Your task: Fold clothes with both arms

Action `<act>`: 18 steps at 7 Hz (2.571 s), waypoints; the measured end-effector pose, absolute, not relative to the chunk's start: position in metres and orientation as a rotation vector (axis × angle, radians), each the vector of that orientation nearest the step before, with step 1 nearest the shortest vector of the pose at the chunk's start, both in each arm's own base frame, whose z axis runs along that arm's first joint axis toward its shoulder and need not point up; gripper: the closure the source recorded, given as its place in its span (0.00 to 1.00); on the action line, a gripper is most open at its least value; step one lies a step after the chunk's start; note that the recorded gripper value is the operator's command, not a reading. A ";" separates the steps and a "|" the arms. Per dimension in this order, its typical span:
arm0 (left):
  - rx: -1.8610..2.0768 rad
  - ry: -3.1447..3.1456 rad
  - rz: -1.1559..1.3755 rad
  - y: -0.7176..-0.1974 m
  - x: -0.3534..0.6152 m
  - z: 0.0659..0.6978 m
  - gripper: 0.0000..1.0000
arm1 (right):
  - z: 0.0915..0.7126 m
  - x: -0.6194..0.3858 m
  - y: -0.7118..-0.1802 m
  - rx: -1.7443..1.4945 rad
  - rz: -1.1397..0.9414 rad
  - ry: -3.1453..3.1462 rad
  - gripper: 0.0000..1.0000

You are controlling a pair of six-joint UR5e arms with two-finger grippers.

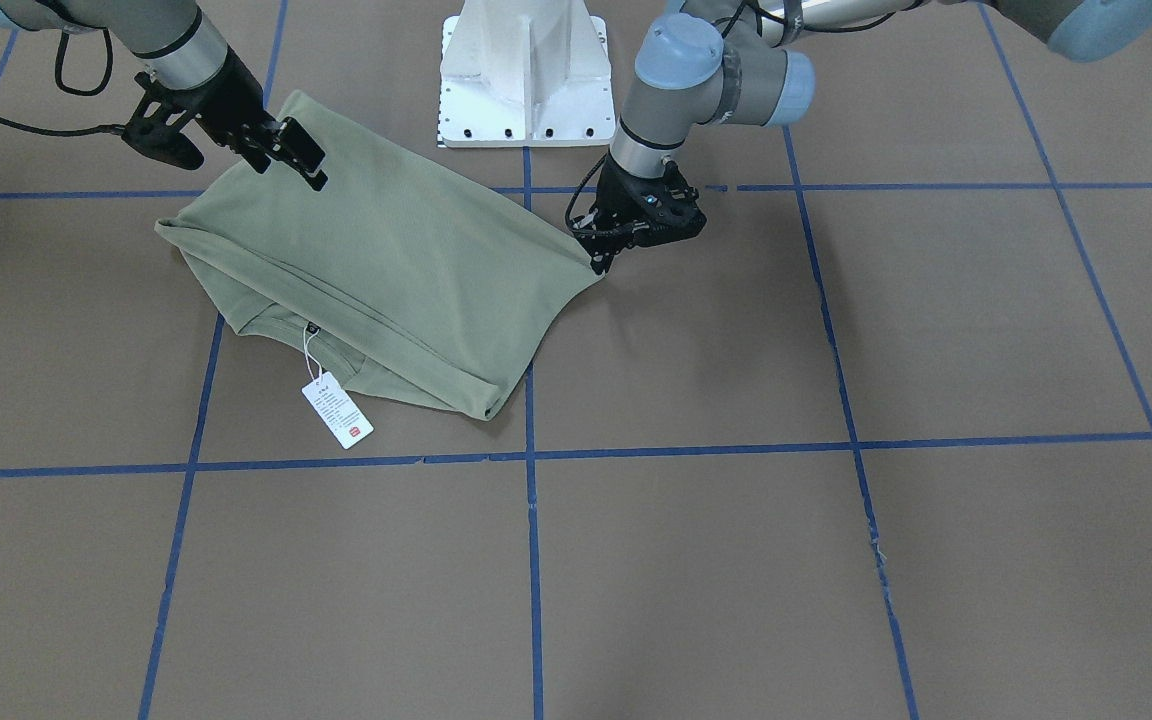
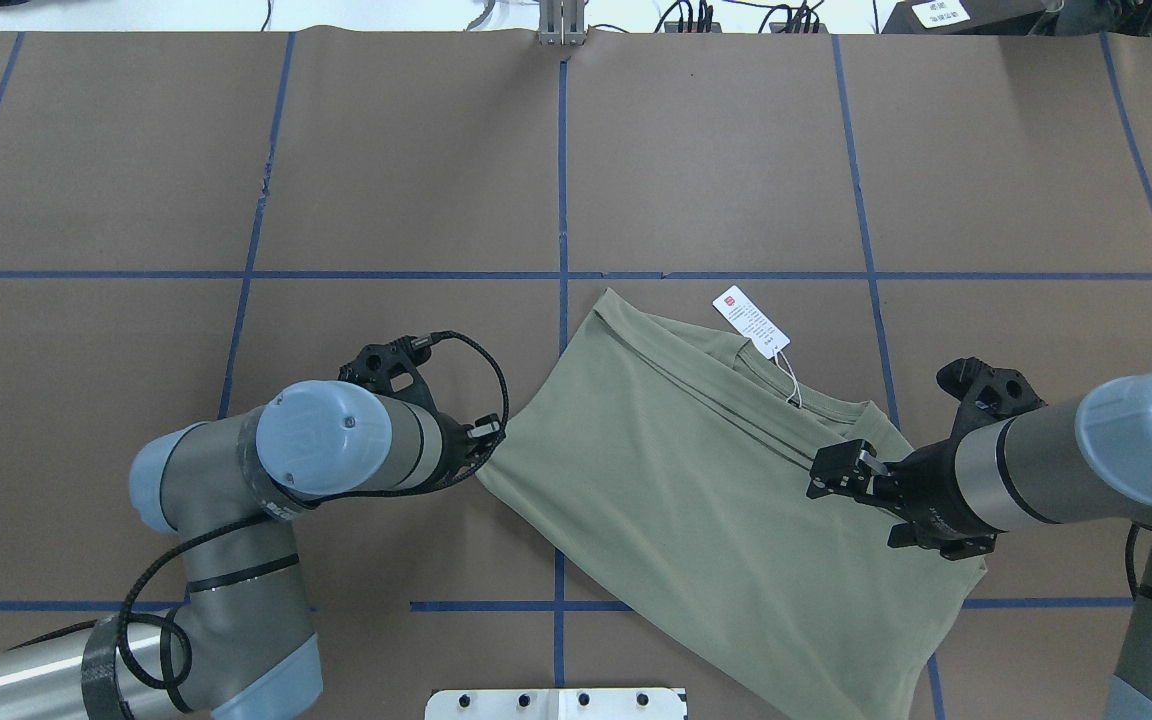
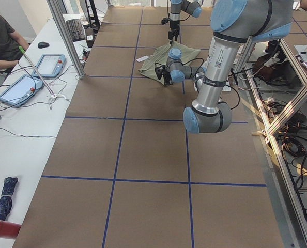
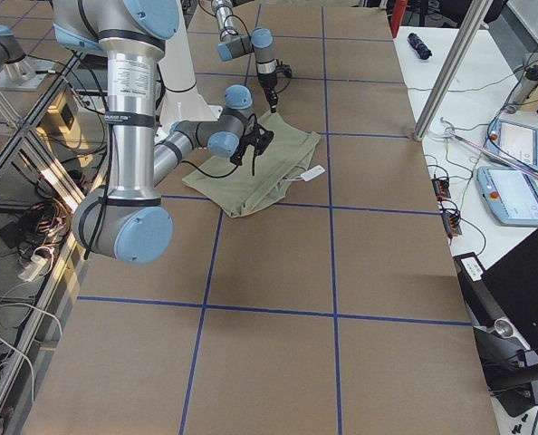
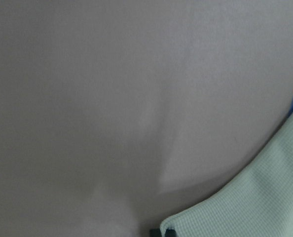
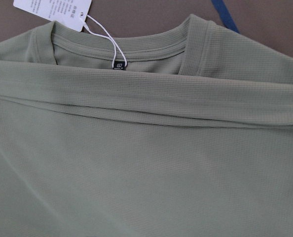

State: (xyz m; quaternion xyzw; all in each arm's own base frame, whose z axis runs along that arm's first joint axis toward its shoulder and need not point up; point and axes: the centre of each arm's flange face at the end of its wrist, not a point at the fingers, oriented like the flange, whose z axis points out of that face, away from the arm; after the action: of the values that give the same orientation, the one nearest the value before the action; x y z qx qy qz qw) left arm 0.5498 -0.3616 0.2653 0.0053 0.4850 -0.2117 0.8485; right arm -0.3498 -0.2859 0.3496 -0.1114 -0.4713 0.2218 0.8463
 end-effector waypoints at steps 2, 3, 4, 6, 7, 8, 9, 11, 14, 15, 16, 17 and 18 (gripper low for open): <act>0.125 0.968 -0.471 -0.441 0.515 0.282 1.00 | 0.347 -0.350 -0.289 -0.230 0.472 -1.000 0.00; 0.182 0.932 -0.481 -0.491 0.504 0.291 1.00 | 0.344 -0.352 -0.291 -0.227 0.472 -1.007 0.00; 0.236 0.907 -0.489 -0.545 0.500 0.302 1.00 | 0.342 -0.355 -0.294 -0.219 0.476 -1.011 0.00; 0.337 0.905 -0.483 -0.643 0.504 0.307 1.00 | 0.334 -0.364 -0.302 -0.185 0.488 -1.026 0.00; 0.376 0.912 -0.467 -0.674 0.507 0.289 1.00 | 0.329 -0.372 -0.307 -0.175 0.490 -1.035 0.00; 0.408 0.936 -0.454 -0.694 0.514 0.268 1.00 | 0.326 -0.377 -0.310 -0.170 0.491 -1.040 0.00; 0.442 0.964 -0.445 -0.707 0.521 0.257 0.45 | 0.325 -0.379 -0.312 -0.165 0.494 -1.042 0.00; 0.509 0.972 -0.403 -0.716 0.525 0.254 0.00 | 0.327 -0.380 -0.317 -0.138 0.504 -1.037 0.00; 0.536 0.974 -0.302 -0.729 0.502 0.250 0.00 | 0.315 -0.412 -0.345 -0.027 0.361 -0.894 0.00; 0.521 0.983 -0.248 -0.732 0.480 0.257 0.00 | 0.295 -0.438 -0.364 0.006 0.302 -0.844 0.00; 0.494 0.990 -0.187 -0.720 0.457 0.276 0.00 | 0.279 -0.463 -0.380 0.034 0.240 -0.817 0.00; 0.476 0.998 -0.135 -0.695 0.431 0.297 0.00 | 0.270 -0.481 -0.390 0.066 0.162 -0.802 0.00; 0.473 1.007 -0.104 -0.659 0.402 0.306 0.00 | 0.265 -0.494 -0.395 0.094 0.084 -0.790 0.00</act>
State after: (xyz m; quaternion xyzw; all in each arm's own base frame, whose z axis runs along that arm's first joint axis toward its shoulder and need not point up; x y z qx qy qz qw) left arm 0.4024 -0.6593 0.3058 0.2244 0.4778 -0.0493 0.8479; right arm -0.4943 -0.3951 0.2651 0.0459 -0.3846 0.0408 0.9210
